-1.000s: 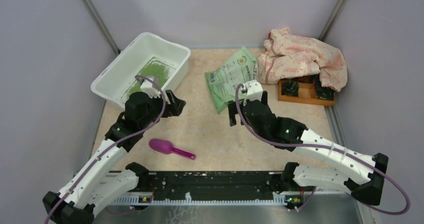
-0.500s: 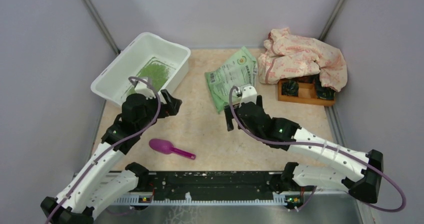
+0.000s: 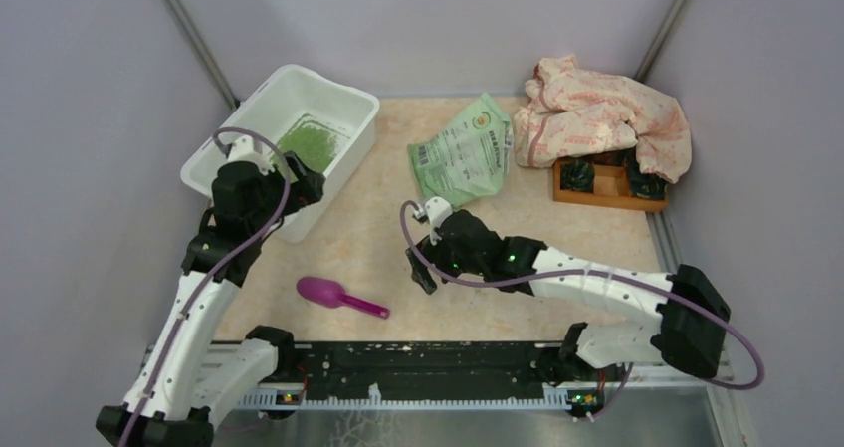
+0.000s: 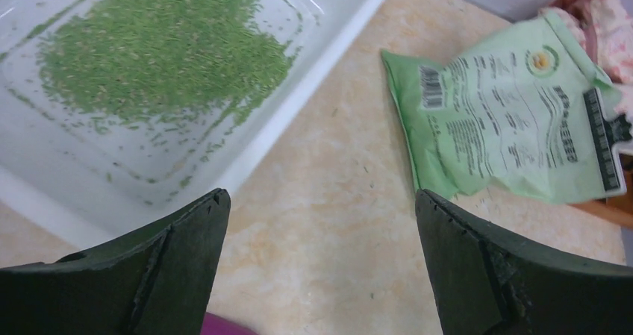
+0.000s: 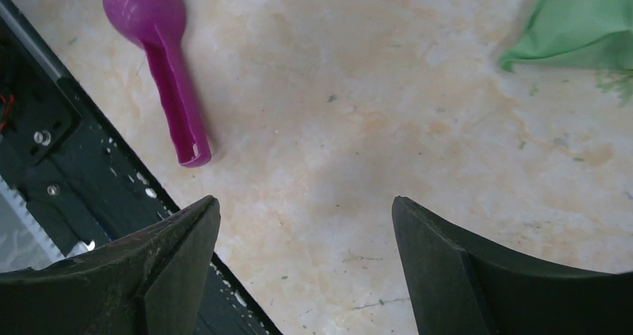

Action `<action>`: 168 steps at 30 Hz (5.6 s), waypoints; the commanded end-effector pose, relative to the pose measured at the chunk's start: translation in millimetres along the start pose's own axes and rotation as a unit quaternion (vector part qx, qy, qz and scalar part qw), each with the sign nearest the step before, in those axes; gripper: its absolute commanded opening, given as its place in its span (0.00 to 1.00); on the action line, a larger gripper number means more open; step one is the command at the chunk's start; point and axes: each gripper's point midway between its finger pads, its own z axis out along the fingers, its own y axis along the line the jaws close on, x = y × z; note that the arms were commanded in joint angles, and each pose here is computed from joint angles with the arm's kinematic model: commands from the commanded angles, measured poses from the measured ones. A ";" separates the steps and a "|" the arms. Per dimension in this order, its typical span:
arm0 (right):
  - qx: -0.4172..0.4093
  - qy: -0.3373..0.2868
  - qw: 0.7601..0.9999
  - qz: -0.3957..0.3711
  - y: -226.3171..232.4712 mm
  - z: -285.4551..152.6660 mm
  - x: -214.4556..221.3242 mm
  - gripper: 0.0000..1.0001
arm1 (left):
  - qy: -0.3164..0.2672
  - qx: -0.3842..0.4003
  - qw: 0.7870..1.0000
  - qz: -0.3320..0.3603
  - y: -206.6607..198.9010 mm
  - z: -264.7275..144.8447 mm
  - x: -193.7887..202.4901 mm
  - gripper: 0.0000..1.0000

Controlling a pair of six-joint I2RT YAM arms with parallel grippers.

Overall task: Fill the litter box with clean litter
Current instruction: Move the spatula to the center of the board, then remove the clamp from the cat litter bag, then adjust the litter box at the center of the board, then place the clamp at the center of the board.

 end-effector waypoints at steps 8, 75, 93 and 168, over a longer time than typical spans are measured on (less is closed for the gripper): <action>-0.092 -0.021 0.991 -0.097 85.5 60.2 -26.2 0.82 | -0.003 -0.022 0.998 -0.051 69.5 -0.3 -28.5 0.99; 0.170 0.067 0.982 -0.046 -79.8 53.2 70.0 0.03 | 0.003 0.034 0.990 -0.135 80.7 -11.2 -27.9 0.99; 0.185 0.004 0.982 0.036 -79.1 -23.9 9.8 0.78 | 0.025 0.051 0.987 -0.151 82.6 2.3 -15.6 0.99; 0.173 -0.205 0.949 0.165 -254.2 -53.9 -190.7 0.00 | 0.149 0.122 0.978 -0.080 -32.9 142.2 41.3 0.99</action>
